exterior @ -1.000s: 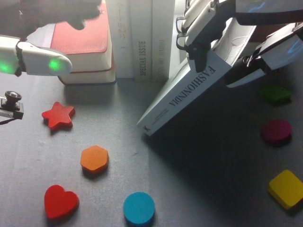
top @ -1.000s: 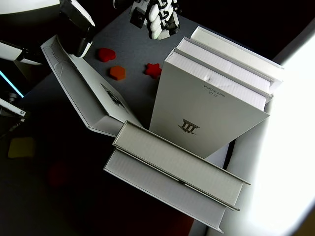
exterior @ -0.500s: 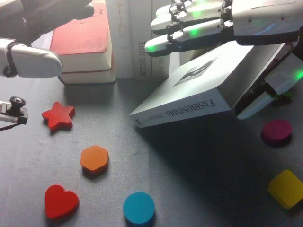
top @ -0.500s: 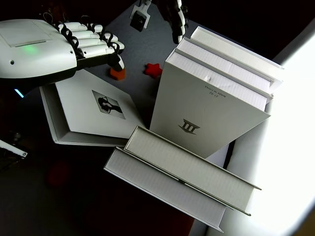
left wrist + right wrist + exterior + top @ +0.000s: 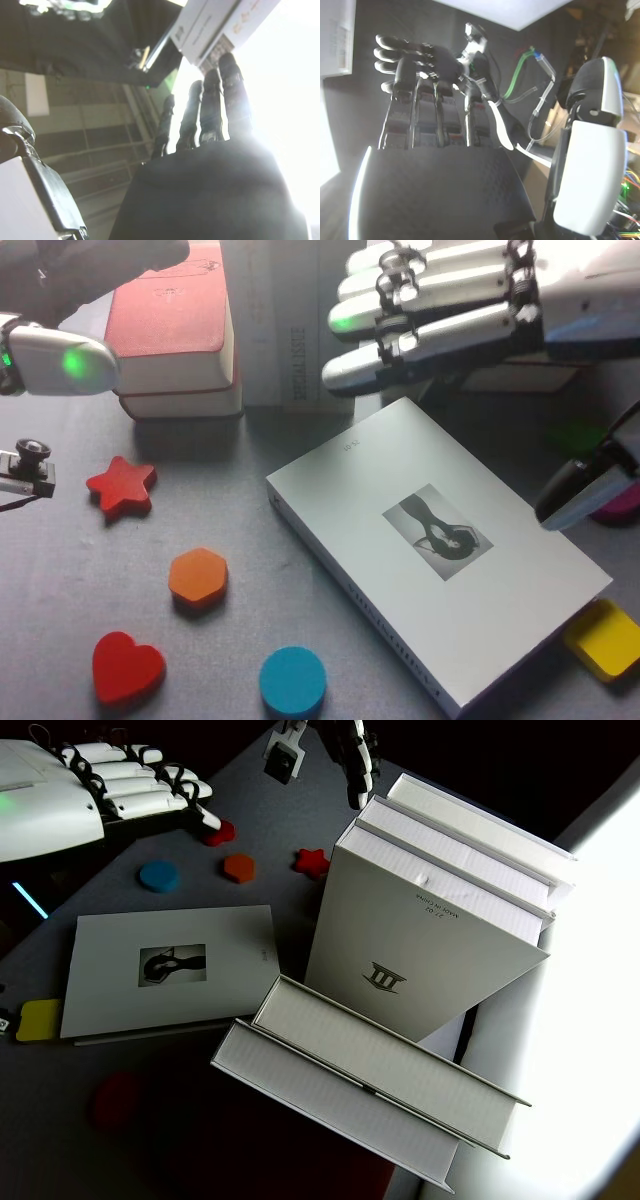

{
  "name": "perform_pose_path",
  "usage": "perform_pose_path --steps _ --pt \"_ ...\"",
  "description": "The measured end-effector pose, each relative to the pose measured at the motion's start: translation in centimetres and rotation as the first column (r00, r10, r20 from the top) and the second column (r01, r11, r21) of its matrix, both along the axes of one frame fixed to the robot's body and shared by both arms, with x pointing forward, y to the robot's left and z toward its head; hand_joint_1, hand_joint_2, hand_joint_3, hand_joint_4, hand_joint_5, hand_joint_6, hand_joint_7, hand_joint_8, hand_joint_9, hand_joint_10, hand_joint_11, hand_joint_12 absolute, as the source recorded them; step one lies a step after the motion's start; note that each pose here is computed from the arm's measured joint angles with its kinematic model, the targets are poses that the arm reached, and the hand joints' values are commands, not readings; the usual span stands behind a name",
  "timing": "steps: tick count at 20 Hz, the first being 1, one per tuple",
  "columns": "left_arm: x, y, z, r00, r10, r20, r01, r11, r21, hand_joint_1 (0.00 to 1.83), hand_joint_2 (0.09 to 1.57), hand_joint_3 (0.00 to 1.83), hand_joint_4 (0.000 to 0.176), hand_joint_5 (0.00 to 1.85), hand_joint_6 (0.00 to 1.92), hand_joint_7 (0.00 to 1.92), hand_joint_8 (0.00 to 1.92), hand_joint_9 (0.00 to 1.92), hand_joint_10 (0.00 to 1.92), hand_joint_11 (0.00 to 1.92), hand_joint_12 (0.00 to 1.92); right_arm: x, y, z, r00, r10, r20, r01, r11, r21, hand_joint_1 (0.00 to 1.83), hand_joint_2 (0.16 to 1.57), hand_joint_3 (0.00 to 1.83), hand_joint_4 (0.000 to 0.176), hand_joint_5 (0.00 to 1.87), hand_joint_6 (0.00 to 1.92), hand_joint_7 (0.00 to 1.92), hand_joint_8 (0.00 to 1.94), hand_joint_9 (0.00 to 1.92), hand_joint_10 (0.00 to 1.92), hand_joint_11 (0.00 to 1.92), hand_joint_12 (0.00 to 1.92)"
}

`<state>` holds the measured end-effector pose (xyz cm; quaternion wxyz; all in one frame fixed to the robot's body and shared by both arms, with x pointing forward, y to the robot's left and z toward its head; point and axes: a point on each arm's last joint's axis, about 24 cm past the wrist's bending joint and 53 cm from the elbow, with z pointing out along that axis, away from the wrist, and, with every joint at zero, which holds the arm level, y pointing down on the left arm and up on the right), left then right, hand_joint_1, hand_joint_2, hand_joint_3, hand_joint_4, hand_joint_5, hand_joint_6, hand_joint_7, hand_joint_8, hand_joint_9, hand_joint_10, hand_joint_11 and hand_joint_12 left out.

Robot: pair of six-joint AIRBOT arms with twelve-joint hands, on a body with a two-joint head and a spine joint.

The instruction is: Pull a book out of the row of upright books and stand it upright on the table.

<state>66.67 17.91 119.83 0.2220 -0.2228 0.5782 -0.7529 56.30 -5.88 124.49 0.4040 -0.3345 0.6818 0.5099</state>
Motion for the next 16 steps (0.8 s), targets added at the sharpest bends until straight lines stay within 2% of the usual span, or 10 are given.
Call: perform_pose_path --steps 1,3,5,6,7,9,11,14,15,16 --pt "0.0 0.1 -0.2 1.0 0.002 -0.004 -0.002 1.0 0.002 0.83 0.7 0.0 0.176 0.0 0.0 0.0 0.0 0.0 0.0 0.0 0.1 0.1 -0.1 0.9 1.0 -0.008 -0.007 0.009 0.999 0.032 0.44 0.89 0.02 0.176 0.0 0.0 0.0 0.0 0.02 0.01 0.16 0.07" --pt "0.0 0.4 -0.1 0.9999 0.01 -0.007 -0.009 0.9999 0.007 0.82 0.68 0.0 0.175 0.0 0.0 0.0 0.0 0.0 0.0 0.0 0.11 0.8 -0.7 1.5 0.999 -0.04 0.017 0.039 0.998 0.039 0.45 0.92 0.02 0.11 0.0 0.0 0.0 0.0 0.0 0.0 0.1 0.04" --pt "0.1 0.7 0.2 0.9998 0.019 -0.006 -0.019 0.9998 -0.007 0.79 0.68 0.0 0.153 0.0 0.0 0.0 0.0 0.0 0.0 0.0 0.35 1.2 -1.3 1.9 0.997 -0.058 0.046 0.056 0.997 0.049 0.34 0.86 0.0 0.12 0.0 0.0 0.0 0.0 0.05 0.0 0.1 0.6" --pt "0.2 0.7 0.4 0.9996 0.026 -0.011 -0.026 0.9994 -0.024 0.78 0.67 0.0 0.156 0.0 0.0 0.0 0.0 0.0 0.0 0.0 0.52 1.6 -2.0 2.7 0.995 -0.084 0.054 0.08 0.994 0.079 0.48 0.82 0.0 0.165 0.0 0.0 0.0 0.0 0.07 0.0 0.02 0.82" --pt "0.0 0.7 0.6 0.9997 0.023 -0.008 -0.023 0.9992 -0.033 0.78 0.66 0.0 0.158 0.0 0.0 0.0 0.0 0.02 0.01 0.0 0.65 2.0 -2.6 3.5 0.992 -0.111 0.054 0.105 0.988 0.11 0.6 0.82 0.0 0.174 0.0 0.0 0.0 0.0 0.09 0.01 0.0 0.86" --pt "-0.4 1.2 1.6 0.9997 0.022 0.007 -0.022 0.9979 -0.061 0.85 0.66 0.0 0.175 0.0 0.0 0.0 0.0 0.0 0.0 0.0 0.31 2.9 -4.4 5.0 0.981 -0.175 0.078 0.161 0.973 0.164 0.7 0.86 0.01 0.176 0.0 0.0 0.0 0.0 0.13 0.01 0.0 1.08" --pt "-0.5 2.7 2.8 0.9985 0.051 0.018 -0.049 0.9937 -0.101 0.95 0.7 0.01 0.176 0.0 0.0 0.0 0.0 0.0 0.0 0.0 0.01 3.8 -6.6 6.1 0.964 -0.251 0.094 0.227 0.951 0.208 0.77 0.86 0.0 0.176 0.0 0.0 0.01 0.0 0.15 0.01 0.0 1.06" --pt "-0.6 4.6 4.5 0.9951 0.093 0.031 -0.087 0.9822 -0.166 0.67 0.86 0.08 0.157 0.0 0.0 0.0 0.0 0.0 0.0 0.0 0.0 4.5 -9.5 8.2 0.926 -0.356 0.128 0.31 0.908 0.283 1.01 0.87 0.0 0.176 0.0 0.0 0.0 0.0 0.11 0.0 0.0 0.99" --pt "-0.8 4.9 5.1 0.9945 0.095 0.044 -0.085 0.9789 -0.186 0.68 0.94 0.07 0.147 0.0 0.0 0.0 0.0 0.02 0.02 0.0 0.32 4.4 -10.5 9.0 0.914 -0.384 0.131 0.329 0.891 0.313 1.02 0.86 0.0 0.176 0.0 0.0 0.0 0.0 0.12 0.0 0.0 0.99" --pt "-1.0 5.1 5.6 0.9938 0.096 0.057 -0.082 0.975 -0.206 0.78 0.86 0.02 0.167 0.0 0.0 0.0 0.0 0.02 0.01 0.0 0.21 4.3 -11.2 9.6 0.905 -0.404 0.136 0.343 0.879 0.332 1.02 0.87 0.0 0.175 0.0 0.0 0.0 0.0 0.12 0.0 0.0 0.95"
